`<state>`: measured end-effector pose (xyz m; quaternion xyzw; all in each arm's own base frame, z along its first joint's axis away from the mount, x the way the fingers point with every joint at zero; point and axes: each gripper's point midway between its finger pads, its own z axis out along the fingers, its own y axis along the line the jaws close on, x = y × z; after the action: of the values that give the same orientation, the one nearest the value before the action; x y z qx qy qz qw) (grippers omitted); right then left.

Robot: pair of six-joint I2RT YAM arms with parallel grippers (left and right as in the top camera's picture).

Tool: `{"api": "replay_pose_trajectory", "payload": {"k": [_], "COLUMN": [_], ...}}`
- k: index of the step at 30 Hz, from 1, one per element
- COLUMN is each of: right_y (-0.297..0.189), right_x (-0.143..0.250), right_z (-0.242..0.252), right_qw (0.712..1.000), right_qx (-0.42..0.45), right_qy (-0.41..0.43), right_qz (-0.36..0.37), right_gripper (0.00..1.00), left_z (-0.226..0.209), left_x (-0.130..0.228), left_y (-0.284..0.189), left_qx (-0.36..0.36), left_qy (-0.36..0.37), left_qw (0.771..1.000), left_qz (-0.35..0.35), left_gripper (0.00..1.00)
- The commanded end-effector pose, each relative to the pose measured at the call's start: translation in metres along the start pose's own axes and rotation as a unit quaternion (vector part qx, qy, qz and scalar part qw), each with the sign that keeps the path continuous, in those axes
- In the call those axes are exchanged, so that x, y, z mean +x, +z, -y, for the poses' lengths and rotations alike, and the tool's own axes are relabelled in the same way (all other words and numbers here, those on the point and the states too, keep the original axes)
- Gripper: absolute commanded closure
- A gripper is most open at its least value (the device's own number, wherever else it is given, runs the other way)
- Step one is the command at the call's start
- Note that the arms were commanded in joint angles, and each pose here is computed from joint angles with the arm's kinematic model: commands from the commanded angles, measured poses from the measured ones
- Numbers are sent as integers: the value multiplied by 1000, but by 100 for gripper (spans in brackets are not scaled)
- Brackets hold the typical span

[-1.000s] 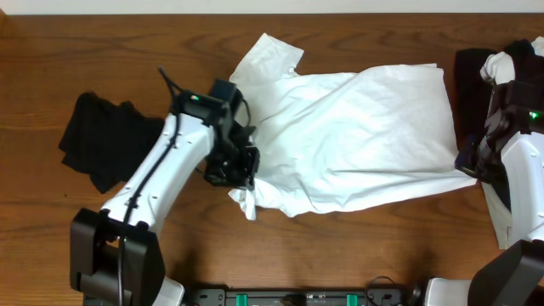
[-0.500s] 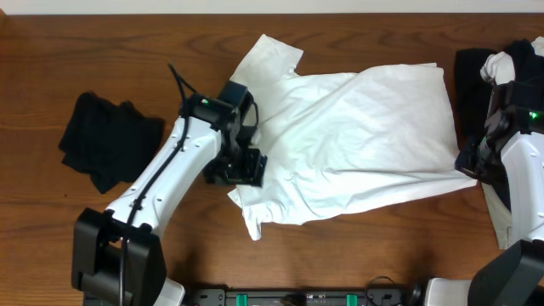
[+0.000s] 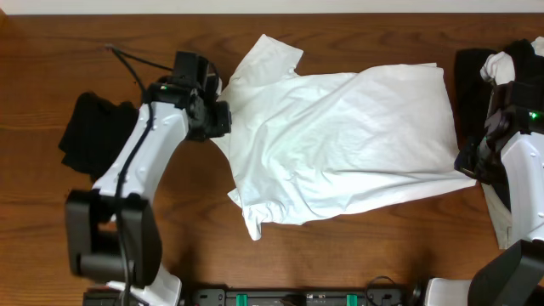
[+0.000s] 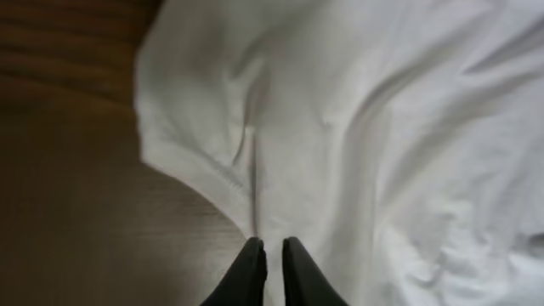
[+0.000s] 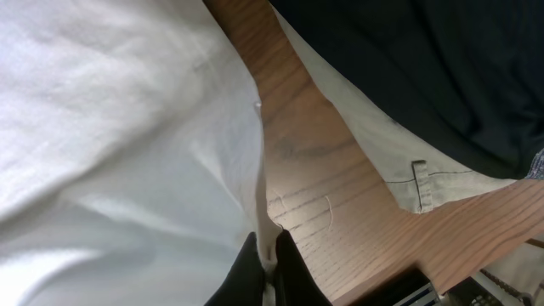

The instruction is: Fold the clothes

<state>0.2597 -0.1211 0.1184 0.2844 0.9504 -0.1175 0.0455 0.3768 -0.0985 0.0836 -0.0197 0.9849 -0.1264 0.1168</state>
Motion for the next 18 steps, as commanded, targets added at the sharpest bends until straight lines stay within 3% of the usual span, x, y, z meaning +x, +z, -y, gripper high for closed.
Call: {"api": "replay_pose_trajectory", "payload": {"k": [1, 10, 18], "right_y": [-1, -1, -1], "right_x": [0, 0, 1], "right_z": [2, 2, 2], "right_qw": [1000, 1000, 1000], "right_qx": [0, 0, 1], "right_qy": [4, 4, 4], "right_qz": [1, 1, -1], "right_gripper": [99, 99, 99], "left_z": [-6, -28, -48], "left_x": [8, 15, -5], "left_y": [27, 78, 113], "left_qx": [-3, -14, -45], "left_qy": [13, -9, -10], "left_qw": [999, 997, 998], "left_qz": [-35, -74, -38], "left_gripper": [92, 94, 94]}}
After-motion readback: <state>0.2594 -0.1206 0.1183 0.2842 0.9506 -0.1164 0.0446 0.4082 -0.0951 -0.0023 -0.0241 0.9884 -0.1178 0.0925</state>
